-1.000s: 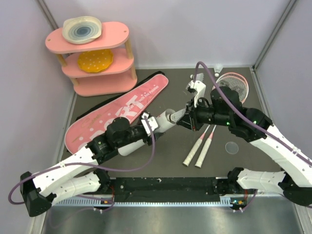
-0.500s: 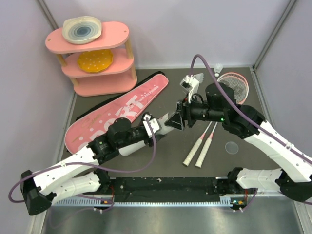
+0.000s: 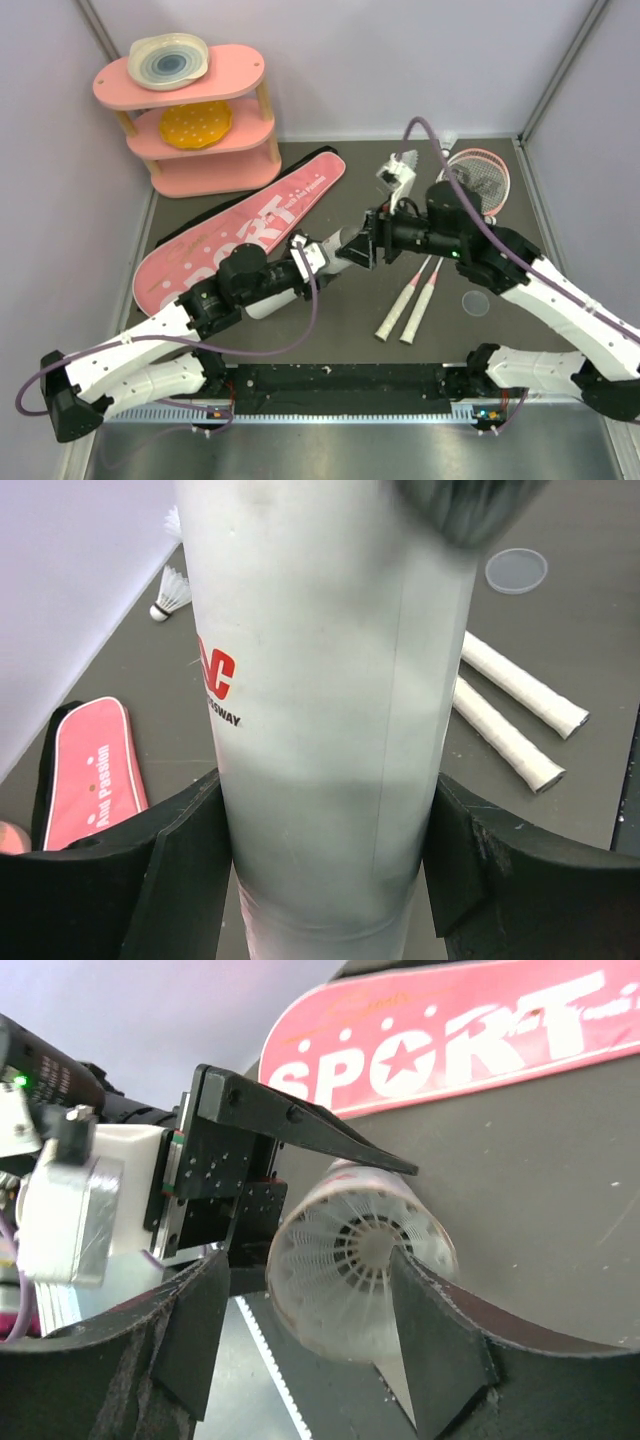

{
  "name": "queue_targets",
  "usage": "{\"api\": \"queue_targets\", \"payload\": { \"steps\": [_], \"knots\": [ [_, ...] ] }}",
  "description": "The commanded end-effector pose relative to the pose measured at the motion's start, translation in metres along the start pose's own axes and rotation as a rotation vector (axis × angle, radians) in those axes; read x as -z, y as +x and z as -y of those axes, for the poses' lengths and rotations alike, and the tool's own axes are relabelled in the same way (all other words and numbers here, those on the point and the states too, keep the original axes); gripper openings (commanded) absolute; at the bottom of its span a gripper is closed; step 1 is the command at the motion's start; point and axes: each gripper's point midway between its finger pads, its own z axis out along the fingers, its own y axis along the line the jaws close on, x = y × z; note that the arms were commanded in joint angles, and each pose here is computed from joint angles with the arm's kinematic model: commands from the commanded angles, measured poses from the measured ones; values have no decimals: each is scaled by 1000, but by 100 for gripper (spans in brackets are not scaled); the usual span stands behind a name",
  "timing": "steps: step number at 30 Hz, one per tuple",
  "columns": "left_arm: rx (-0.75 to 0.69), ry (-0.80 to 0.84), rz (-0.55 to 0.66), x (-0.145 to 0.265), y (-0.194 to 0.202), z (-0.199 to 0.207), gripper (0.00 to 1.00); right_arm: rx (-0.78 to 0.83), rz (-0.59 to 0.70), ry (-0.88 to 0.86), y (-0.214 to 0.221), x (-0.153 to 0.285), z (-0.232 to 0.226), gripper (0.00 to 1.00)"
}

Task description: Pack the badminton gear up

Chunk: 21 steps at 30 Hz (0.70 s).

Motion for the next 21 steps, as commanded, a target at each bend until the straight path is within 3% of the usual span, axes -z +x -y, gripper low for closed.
{"api": "queue_targets", "payload": {
  "steps": [1, 4, 6, 10, 13, 16, 21],
  "knots": [
    [-26, -97, 104, 7, -32, -20, 17, 34, 302, 91, -49, 47, 1, 68],
    [-28, -135, 97, 9, -31, -27, 17, -60, 478, 338, -55, 79, 50, 75],
    [-29, -148, 99, 11, -32, -29, 17, -104, 552, 458, -52, 98, 77, 75],
    [-28, -148, 107, 13, -34, -29, 17, -192, 643, 763, -24, 128, 150, 75],
    [-27, -144, 109, 12, -35, -28, 17, -290, 666, 899, -9, 144, 199, 75],
    [-24, -138, 107, 12, -34, -27, 17, -353, 581, 1102, 13, 159, 261, 75],
    [-27, -134, 118, 14, -37, -25, 17, -365, 220, 1423, 57, 175, 353, 81]
  ]
}}
